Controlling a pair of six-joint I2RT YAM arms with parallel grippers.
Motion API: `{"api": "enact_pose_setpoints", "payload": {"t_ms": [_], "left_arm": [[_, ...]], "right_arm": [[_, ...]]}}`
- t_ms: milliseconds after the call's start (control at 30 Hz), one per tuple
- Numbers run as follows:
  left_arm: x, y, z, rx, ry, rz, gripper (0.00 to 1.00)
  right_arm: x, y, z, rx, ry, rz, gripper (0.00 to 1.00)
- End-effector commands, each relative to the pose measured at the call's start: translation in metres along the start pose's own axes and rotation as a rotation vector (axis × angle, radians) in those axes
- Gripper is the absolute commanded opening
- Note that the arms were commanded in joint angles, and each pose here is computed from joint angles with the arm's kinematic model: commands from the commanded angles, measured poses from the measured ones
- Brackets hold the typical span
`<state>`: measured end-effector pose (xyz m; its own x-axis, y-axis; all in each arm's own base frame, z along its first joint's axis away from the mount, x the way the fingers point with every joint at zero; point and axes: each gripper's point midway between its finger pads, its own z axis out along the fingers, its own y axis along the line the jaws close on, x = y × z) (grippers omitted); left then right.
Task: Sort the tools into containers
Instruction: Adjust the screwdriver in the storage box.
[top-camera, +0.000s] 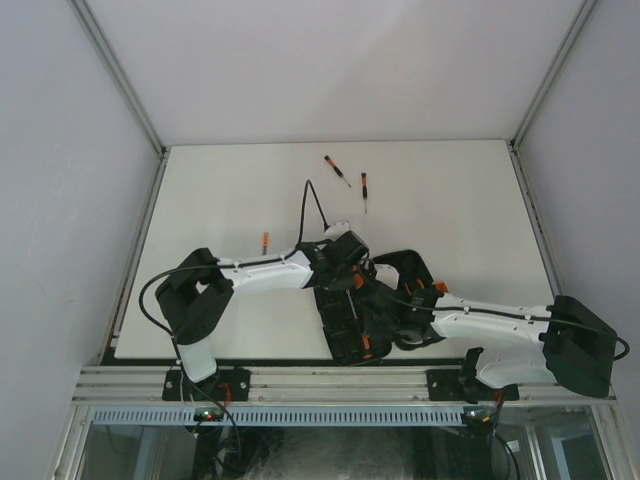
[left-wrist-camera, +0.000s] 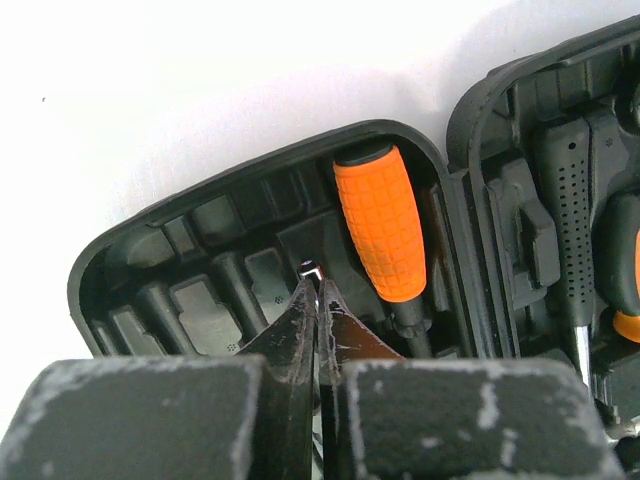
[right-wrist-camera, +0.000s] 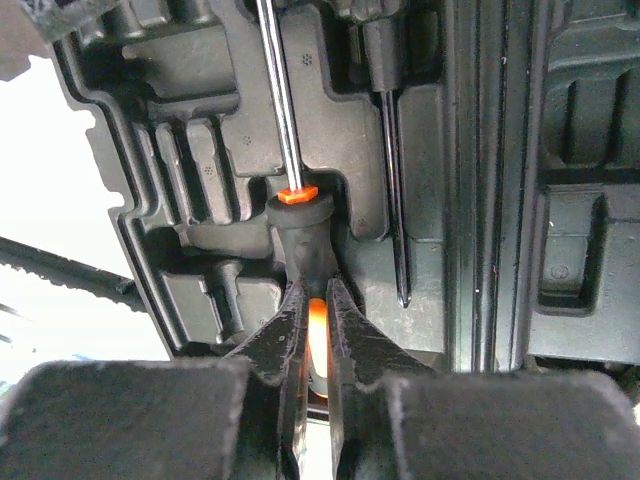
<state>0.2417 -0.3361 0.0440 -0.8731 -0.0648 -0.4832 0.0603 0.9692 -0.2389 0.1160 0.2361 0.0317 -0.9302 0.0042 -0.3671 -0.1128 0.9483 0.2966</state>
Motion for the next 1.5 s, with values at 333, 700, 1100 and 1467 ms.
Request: {"api": "enact_pose_setpoints", "payload": {"t_ms": [333,700,1100,1467], "left_arm": [[0.054,0.007,0.028,-0.019,0.189,0.015,0.0],[0.073,0.017,0.037,-0.056,0.244,0.029,0.0],[0.083,0.025,0.04,-0.066,0.261,0.029,0.0],[0.036,-0.004,0.015,0.061,0.131,0.072,0.0]], "right_arm": [[0.054,-0.078,0.022,0.338,0.203,-0.023,0.0],[0.067,-0.107,0.031,0.443,0.232,-0.003,0.0],[0.081,-0.116,0.036,0.495,0.233,0.003,0.0],[0.02,-0.039,0.018,0.115,0.017,0.047,0.02]]}}
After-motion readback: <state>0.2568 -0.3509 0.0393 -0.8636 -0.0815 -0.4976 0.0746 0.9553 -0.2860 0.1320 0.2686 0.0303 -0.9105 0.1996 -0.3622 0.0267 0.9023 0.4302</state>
